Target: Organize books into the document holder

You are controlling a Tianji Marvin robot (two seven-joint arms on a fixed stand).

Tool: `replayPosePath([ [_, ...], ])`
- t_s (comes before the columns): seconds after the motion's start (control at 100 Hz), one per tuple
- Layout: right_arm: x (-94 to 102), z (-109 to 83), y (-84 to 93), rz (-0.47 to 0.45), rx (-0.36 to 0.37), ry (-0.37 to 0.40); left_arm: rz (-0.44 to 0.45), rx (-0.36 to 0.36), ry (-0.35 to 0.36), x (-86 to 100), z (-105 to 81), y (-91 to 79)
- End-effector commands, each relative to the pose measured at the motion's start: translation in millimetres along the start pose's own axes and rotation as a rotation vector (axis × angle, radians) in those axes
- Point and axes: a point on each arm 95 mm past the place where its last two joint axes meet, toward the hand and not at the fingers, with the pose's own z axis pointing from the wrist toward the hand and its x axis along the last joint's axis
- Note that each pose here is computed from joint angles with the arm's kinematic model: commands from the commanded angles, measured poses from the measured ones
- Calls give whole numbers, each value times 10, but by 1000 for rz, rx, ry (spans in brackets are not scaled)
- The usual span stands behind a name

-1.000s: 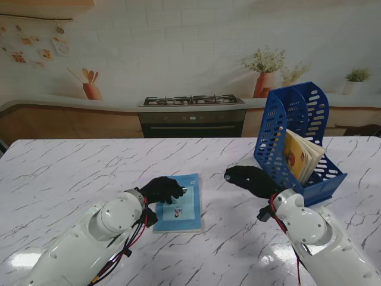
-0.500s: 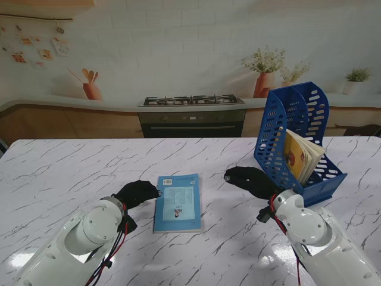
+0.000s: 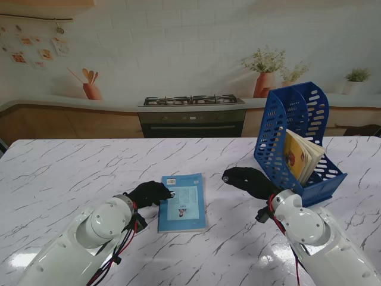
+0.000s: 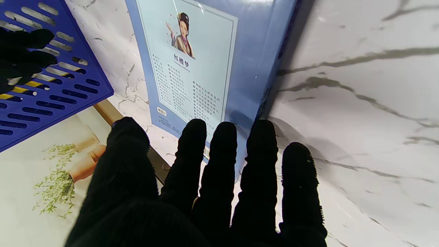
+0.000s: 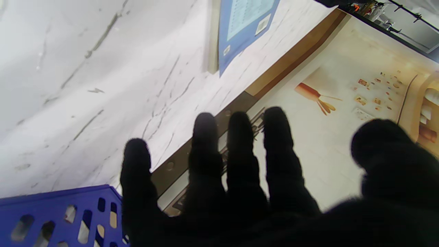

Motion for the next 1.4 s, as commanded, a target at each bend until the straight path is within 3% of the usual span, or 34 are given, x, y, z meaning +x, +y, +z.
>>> replayPosePath([
  [0.0, -27, 2, -65, 11, 17, -8, -15, -44, 31, 34, 40, 164],
  [0.57, -34, -2, -70, 4, 33, -59, -53, -78, 137, 269, 342, 309],
  [0.73, 48, 31, -24, -35, 30, -108, -55, -53, 158, 331, 299, 279],
  [0.84, 156, 100, 42, -57, 61, -183, -62, -7, 163, 368, 225, 217],
  [1.1, 315, 308, 67, -55, 59, -324, -108, 84, 104, 329, 200, 56],
  [1.39, 191, 544, 48, -47, 66, -431, -166, 133, -11, 259, 302, -51],
])
